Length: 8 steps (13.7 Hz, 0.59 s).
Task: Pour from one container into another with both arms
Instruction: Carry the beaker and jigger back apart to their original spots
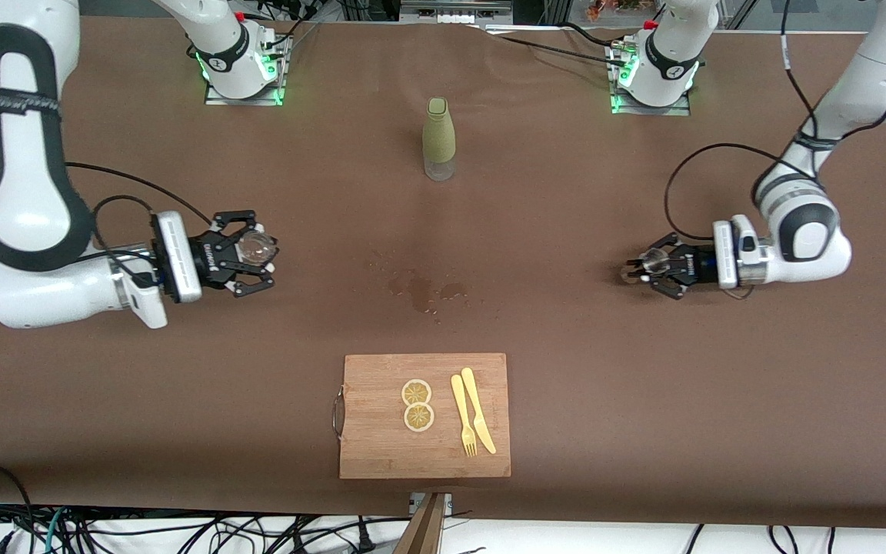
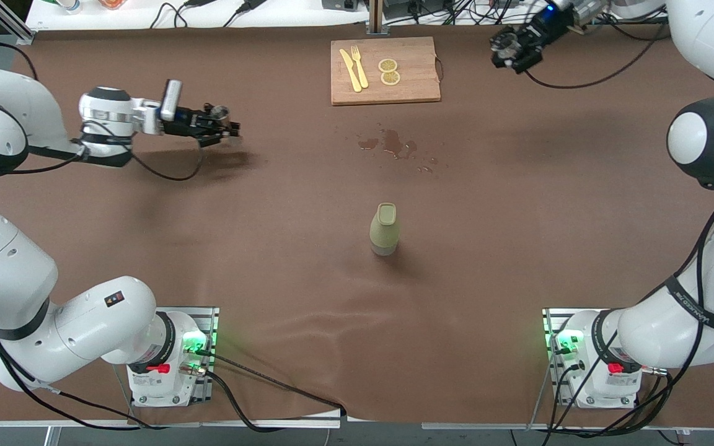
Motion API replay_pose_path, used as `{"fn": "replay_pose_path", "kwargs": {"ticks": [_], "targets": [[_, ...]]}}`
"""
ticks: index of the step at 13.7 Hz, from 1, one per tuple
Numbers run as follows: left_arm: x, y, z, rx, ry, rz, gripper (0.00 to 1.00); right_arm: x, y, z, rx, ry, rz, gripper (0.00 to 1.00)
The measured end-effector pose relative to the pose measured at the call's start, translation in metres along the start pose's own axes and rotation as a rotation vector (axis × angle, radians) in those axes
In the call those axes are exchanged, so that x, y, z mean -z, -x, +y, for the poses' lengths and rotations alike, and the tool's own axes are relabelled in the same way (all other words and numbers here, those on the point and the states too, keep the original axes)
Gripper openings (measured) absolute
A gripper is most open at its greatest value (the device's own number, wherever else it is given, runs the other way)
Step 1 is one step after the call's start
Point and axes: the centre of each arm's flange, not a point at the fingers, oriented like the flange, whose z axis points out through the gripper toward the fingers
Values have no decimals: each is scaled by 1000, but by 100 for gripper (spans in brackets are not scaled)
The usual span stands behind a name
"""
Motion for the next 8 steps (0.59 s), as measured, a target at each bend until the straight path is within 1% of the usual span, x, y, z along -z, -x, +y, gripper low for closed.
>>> {"fn": "replay_pose_path", "kwargs": {"ticks": [2, 3, 6, 8], "targets": [[41, 12, 3, -7, 43, -7, 22, 16, 56, -15, 60, -16, 72, 15], [54, 22, 4, -14, 54, -5, 22, 21, 86, -22, 80, -21, 113, 15], [67, 51, 2, -28, 60, -5, 22, 22, 173, -36, 133, -23, 226, 15], [69, 65, -1, -46, 62, -1, 22, 8, 226, -39, 152, -20, 280, 15]]}}
